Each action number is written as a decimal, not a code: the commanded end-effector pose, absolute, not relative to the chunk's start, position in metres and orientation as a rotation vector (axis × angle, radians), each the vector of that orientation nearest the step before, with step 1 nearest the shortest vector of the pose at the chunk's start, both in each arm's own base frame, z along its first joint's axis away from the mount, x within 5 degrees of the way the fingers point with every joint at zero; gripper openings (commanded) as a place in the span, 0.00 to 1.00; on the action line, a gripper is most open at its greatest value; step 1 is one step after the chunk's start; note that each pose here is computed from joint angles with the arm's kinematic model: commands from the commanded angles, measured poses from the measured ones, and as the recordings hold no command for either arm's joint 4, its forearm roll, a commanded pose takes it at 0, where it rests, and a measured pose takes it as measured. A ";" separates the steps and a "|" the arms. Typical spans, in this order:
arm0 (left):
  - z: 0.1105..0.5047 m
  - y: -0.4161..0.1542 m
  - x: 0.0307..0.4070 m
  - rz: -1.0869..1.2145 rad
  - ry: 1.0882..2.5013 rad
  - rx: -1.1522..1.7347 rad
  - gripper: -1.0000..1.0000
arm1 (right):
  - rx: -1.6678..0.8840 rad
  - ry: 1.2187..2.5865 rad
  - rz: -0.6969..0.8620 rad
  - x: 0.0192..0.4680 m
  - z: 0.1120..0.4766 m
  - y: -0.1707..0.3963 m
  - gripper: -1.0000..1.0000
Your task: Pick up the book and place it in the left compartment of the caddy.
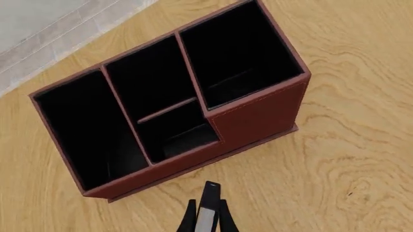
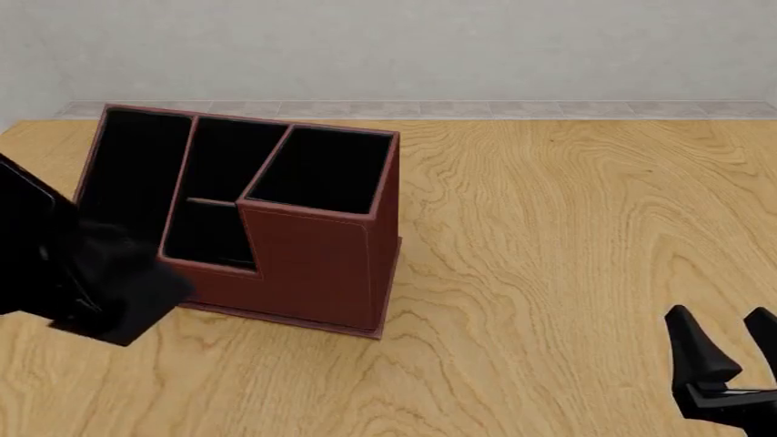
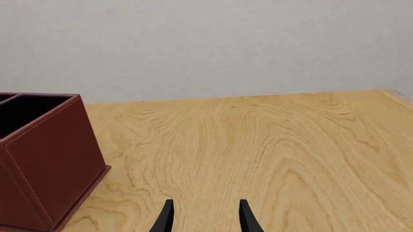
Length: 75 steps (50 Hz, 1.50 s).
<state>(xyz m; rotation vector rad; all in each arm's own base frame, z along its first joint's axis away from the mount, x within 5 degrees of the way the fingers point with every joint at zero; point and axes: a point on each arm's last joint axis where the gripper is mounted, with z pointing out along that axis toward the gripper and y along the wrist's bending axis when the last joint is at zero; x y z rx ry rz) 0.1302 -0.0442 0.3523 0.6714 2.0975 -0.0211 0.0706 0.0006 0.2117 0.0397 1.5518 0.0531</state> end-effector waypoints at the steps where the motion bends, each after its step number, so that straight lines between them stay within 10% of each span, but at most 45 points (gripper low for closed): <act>1: 0.369 -0.036 0.146 0.074 2.090 0.658 0.00 | 0.043 1.552 0.056 0.071 0.212 0.001 1.00; 75: 0.430 0.000 0.258 0.162 2.083 0.279 0.00 | 0.052 1.549 0.059 0.070 0.212 0.000 1.00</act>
